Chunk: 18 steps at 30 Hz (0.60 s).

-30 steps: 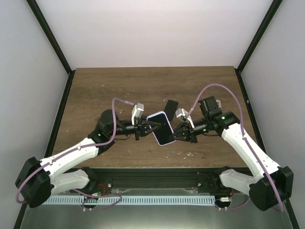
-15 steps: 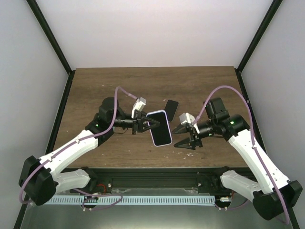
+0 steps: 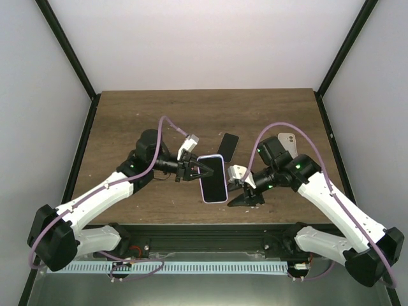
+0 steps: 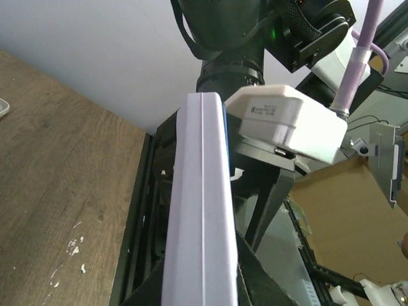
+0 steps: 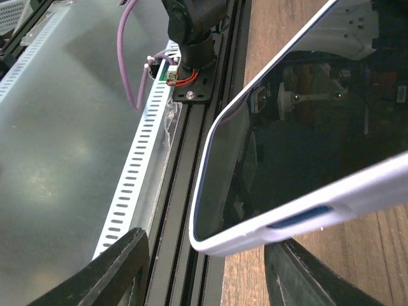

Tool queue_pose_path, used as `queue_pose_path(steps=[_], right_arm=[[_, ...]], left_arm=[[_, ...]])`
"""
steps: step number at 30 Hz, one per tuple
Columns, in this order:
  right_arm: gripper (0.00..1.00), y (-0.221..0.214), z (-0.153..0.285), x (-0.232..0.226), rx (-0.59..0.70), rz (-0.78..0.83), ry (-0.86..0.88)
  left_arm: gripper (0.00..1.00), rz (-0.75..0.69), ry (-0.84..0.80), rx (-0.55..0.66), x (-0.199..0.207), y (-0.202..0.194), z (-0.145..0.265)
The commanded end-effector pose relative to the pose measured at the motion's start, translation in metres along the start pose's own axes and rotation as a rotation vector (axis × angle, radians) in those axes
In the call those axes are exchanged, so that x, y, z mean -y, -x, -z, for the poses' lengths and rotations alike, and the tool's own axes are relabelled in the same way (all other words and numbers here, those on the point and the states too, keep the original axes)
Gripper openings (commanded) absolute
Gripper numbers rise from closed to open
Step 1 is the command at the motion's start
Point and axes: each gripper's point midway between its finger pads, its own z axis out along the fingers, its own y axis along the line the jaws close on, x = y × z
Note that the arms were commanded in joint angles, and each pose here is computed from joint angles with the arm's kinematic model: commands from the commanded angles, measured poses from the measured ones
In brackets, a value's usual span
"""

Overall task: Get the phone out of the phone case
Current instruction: Remove the phone case from the phone.

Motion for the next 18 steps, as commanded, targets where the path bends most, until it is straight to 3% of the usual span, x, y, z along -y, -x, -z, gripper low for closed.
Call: queue_pose_path(steps=[1,6,18], right_arm=[[0.49,0.004,-0.009,0.002,-0.024,0.016,0.001],[0.32,0.013,-0.014,-0.004,-0.023,0.046,0.008],[0.15,0.026,-0.006,0.003,-0.015,0.159,-0.070]], left_arm=[[0.00,-0.080,-0.022,0.044,0.018,0.025,0.003],[0.00,-0.075,-0.004,0.058,0.018,0.026,0.004],[0.00,-0.039,-0.056,0.007,0.023,0.025,0.001]])
